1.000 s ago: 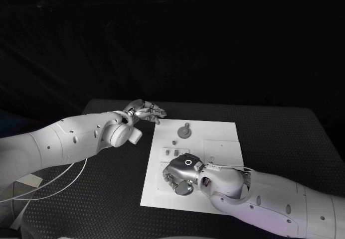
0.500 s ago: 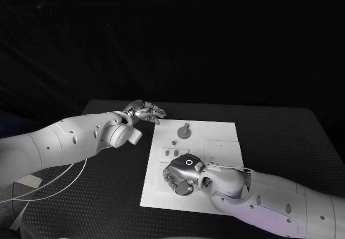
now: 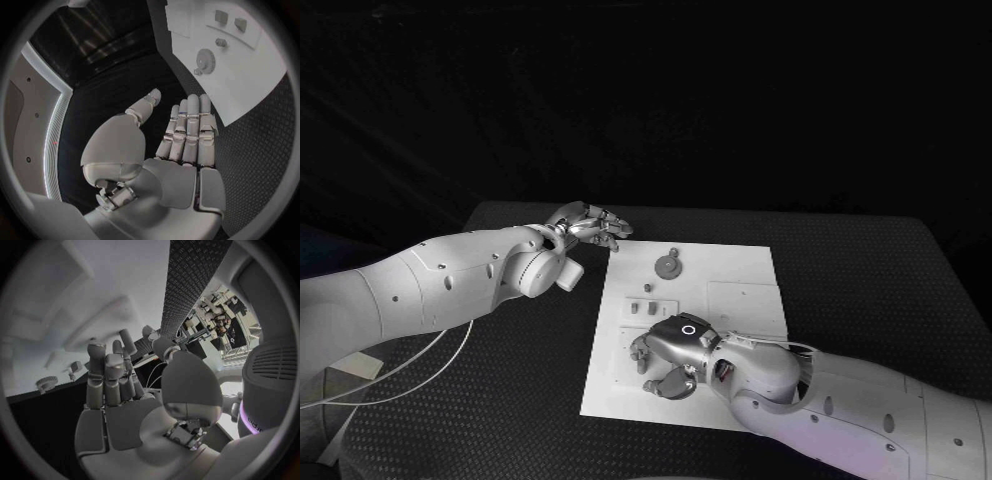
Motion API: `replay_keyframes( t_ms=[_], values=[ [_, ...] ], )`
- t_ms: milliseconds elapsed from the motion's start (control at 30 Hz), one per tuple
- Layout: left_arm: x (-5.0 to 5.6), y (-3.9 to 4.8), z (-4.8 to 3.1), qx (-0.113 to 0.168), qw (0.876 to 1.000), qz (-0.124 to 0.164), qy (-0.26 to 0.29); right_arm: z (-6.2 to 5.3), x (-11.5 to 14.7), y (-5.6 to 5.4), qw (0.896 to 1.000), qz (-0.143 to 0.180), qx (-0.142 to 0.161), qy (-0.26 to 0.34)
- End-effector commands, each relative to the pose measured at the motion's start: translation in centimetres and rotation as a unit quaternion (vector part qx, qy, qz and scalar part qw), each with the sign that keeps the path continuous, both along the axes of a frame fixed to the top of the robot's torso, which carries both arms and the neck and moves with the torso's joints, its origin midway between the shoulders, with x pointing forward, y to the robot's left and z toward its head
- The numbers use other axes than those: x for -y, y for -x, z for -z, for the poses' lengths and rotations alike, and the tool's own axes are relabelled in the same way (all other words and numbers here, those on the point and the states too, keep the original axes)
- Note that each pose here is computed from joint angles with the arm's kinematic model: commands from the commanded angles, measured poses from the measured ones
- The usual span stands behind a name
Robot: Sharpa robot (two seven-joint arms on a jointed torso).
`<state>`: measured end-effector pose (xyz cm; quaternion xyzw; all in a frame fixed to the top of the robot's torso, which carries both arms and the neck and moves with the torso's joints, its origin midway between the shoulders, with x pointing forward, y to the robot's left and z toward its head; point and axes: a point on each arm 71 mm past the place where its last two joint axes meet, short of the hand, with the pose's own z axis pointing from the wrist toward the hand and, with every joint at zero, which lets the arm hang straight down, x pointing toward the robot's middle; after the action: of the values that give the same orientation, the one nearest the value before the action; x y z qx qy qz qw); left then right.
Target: Assemble the parts on the task board
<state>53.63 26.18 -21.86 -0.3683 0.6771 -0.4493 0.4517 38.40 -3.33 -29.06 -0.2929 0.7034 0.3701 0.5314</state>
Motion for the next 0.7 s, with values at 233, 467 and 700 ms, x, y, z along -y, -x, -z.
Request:
replay_keyframes(
  t_ms=[233, 467, 700],
  values=[
    [0.0, -0.05, -0.07, 0.000, 1.000, 0.003, 0.004, -3.0, 0.7, 0.0, 0.996, 0.006, 0.036, -0.081],
    [-0.1, -0.13, -0.09, 0.003, 1.000, 0.002, 0.004, -6.5, 4.1, -2.7, 0.992, 0.063, 0.030, -0.109],
    [-0.4, -0.18, -0.12, 0.006, 1.000, -0.003, 0.005, -9.3, 8.8, -5.6, 0.990, 0.111, 0.020, -0.080]
  ],
)
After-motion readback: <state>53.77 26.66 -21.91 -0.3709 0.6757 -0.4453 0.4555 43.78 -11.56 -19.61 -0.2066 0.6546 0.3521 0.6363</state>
